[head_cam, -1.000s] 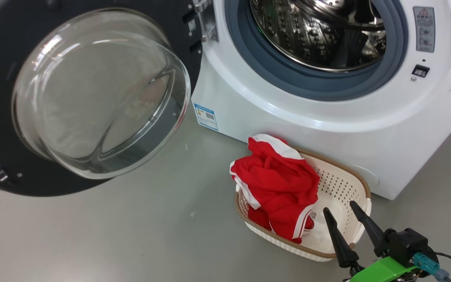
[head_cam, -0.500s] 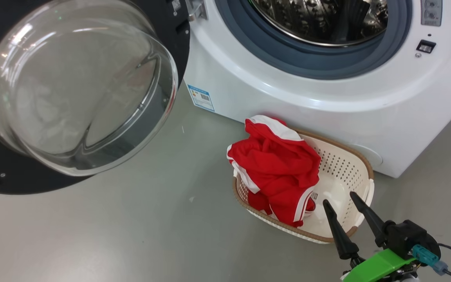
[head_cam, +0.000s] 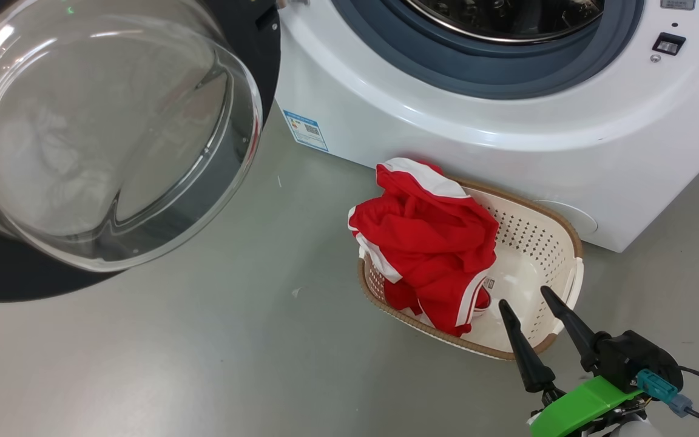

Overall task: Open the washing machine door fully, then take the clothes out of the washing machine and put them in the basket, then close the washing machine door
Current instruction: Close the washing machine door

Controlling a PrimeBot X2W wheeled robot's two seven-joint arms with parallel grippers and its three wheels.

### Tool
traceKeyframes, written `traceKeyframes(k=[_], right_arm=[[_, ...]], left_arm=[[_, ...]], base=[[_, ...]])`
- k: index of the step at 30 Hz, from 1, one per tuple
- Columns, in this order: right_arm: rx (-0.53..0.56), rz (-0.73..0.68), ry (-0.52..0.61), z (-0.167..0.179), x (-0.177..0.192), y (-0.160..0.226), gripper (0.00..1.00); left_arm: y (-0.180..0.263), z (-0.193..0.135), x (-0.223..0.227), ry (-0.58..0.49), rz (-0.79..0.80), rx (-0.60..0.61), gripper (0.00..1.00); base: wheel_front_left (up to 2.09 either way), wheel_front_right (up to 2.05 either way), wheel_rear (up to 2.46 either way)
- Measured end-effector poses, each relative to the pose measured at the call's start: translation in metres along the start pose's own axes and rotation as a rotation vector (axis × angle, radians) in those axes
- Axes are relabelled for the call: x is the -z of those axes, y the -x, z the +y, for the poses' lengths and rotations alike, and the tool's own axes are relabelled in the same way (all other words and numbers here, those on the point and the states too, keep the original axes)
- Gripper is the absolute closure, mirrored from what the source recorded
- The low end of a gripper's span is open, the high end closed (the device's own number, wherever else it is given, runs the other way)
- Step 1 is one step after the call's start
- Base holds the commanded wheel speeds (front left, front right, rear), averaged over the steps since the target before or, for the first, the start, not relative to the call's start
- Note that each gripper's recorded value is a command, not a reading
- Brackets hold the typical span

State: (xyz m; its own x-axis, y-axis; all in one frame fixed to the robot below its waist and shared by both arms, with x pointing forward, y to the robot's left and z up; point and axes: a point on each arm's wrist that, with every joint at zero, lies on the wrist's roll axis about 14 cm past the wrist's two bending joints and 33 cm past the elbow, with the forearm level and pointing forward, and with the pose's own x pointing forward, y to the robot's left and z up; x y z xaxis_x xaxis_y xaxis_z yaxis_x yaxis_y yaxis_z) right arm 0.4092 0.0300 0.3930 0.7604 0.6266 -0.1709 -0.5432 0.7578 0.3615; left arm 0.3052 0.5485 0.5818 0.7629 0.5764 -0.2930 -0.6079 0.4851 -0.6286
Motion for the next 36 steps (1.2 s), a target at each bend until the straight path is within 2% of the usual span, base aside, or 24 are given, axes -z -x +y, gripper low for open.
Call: traceKeyframes(k=[11,27,36], right_arm=[[-0.006,-0.008,0.005,0.003,-0.004,-0.001,0.0],[0.002,-0.061,0.033,0.006,-0.025,0.003,0.0],[0.008,-0.075,0.04,0.01,-0.031,0.01,0.0]], left_arm=[[0.01,-0.006,0.005,-0.014,0.116,0.046,1.0],[0.041,-0.028,0.022,-0.059,0.274,0.195,1.0],[0.057,-0.062,0.068,-0.077,0.429,0.342,1.0]], base=[[0.0,0.0,0.0],[0.0,0.0,0.0],[0.0,0.0,0.0]])
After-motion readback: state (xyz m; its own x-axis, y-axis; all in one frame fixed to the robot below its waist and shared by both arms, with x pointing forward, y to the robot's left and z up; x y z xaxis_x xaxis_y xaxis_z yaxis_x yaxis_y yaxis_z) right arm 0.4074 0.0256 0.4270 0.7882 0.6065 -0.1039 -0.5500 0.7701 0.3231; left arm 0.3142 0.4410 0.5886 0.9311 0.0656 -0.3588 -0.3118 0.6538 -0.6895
